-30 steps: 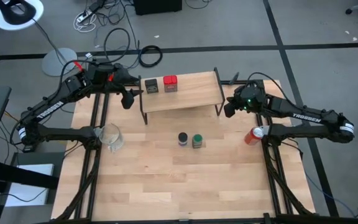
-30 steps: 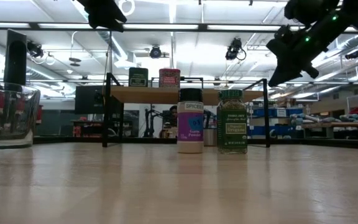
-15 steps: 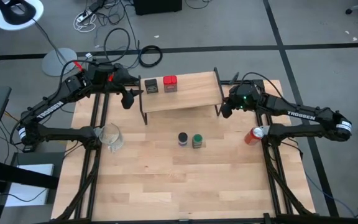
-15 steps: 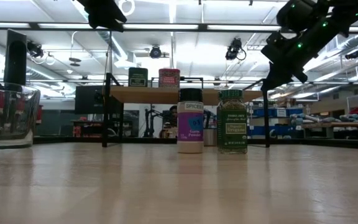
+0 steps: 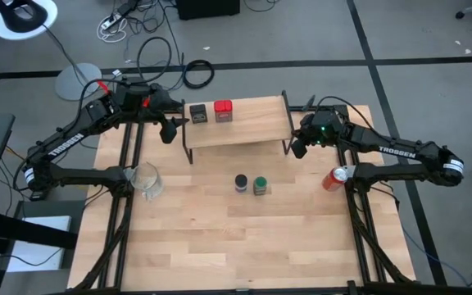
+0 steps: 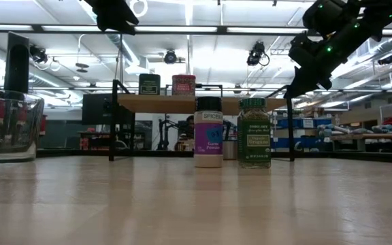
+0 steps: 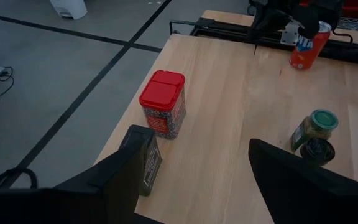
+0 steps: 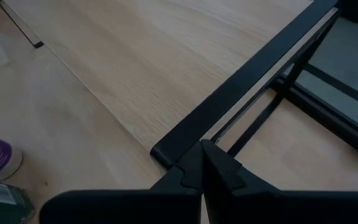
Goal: Shelf spices
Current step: Adjust the shelf
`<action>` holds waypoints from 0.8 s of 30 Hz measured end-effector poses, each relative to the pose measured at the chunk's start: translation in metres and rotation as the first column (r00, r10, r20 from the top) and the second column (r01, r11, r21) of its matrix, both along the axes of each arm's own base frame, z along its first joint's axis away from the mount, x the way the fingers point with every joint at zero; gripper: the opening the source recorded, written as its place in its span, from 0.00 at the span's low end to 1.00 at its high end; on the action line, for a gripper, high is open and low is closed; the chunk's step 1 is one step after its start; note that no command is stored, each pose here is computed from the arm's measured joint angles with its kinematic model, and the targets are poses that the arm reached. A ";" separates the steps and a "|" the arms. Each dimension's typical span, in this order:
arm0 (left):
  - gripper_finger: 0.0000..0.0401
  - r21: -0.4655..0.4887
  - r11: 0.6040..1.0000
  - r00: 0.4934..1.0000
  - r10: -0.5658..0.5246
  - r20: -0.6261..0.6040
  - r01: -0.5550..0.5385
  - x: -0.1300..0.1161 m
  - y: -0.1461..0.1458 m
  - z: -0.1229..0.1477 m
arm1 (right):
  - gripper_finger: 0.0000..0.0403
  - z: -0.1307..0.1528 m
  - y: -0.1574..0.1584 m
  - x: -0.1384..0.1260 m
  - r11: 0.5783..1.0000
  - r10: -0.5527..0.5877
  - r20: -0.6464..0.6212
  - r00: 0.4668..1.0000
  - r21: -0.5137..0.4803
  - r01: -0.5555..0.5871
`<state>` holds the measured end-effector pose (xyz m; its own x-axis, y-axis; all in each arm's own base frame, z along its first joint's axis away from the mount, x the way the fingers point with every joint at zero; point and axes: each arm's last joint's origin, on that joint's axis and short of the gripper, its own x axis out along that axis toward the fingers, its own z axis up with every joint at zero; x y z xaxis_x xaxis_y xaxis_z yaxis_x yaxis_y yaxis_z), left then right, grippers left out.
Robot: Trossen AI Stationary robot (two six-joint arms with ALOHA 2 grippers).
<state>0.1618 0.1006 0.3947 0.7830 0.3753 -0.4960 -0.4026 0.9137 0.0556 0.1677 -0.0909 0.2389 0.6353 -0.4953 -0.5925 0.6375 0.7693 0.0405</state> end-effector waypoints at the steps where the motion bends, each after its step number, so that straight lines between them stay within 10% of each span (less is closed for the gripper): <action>1: 0.71 0.000 1.000 1.000 0.000 0.000 0.000 0.000 0.000 0.000 | 0.00 0.000 0.000 0.000 1.000 0.001 0.000 1.000 0.000 -0.001; 24: 0.71 0.000 1.000 1.000 0.000 0.000 0.000 0.000 0.000 0.000 | 0.00 -0.001 0.012 0.005 0.998 0.054 0.019 0.998 0.043 -0.054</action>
<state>0.1618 0.1006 0.3946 0.7827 0.3754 -0.4964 -0.4030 0.9135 0.0554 0.1731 -0.0786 0.2383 0.6711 -0.4336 -0.6013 0.5939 0.7999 0.0860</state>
